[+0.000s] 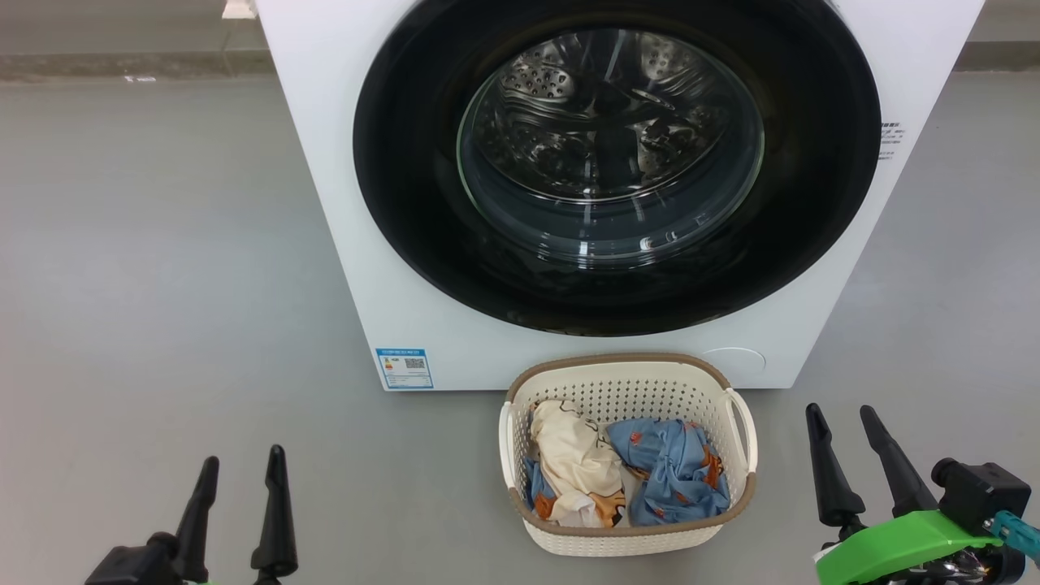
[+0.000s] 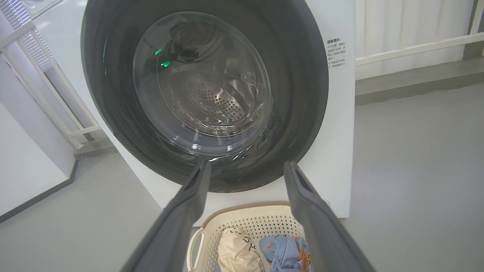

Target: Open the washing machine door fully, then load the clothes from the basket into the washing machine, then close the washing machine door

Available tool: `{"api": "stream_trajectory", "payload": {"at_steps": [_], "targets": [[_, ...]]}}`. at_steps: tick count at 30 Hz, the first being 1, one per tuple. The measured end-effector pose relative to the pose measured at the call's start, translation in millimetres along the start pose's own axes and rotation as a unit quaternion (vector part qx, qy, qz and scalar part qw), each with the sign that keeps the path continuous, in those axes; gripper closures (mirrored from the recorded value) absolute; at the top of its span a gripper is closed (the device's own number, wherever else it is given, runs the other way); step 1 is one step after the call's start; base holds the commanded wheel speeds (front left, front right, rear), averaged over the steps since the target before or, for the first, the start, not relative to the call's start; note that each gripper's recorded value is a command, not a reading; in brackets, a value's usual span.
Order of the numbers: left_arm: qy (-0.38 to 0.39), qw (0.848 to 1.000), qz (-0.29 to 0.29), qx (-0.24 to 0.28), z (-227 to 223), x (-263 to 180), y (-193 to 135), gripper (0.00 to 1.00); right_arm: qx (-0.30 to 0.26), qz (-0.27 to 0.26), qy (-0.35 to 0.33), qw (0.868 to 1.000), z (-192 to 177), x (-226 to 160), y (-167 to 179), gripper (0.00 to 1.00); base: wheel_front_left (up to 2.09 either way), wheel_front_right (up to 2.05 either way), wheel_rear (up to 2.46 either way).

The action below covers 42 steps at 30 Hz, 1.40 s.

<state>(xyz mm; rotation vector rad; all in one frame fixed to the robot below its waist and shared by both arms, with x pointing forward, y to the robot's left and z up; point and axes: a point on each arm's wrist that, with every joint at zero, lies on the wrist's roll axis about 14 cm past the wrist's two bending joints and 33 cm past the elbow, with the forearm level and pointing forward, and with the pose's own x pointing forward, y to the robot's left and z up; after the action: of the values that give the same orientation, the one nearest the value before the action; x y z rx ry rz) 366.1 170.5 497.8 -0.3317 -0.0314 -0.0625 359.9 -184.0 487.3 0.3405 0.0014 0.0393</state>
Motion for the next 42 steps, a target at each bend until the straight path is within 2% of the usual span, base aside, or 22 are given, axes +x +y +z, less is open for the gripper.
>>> {"api": "stream_trajectory", "payload": {"at_steps": [13,26,33,42], "targets": [[-0.004,0.997,-0.027,0.072,0.5,1.5,-7.3,0.00,-0.071,0.013,-0.015,0.997,6.5,-2.1,2.2,0.00,0.00,0.00,0.00],[0.014,0.997,-0.015,0.073,-10.8,0.0,1.8,0.00,-0.071,0.001,-0.017,0.997,7.2,-5.5,-4.6,0.00,0.00,0.00,0.00],[0.014,0.995,-0.015,0.098,-9.6,0.1,4.3,0.00,-0.067,-0.003,-0.018,0.998,7.2,-6.0,-5.7,0.00,0.03,0.03,-0.06],[0.010,0.994,-0.016,0.111,-6.7,2.2,4.1,0.00,-0.061,-0.005,-0.017,0.998,5.0,-6.2,-4.2,0.00,0.54,0.54,-1.08]]}}
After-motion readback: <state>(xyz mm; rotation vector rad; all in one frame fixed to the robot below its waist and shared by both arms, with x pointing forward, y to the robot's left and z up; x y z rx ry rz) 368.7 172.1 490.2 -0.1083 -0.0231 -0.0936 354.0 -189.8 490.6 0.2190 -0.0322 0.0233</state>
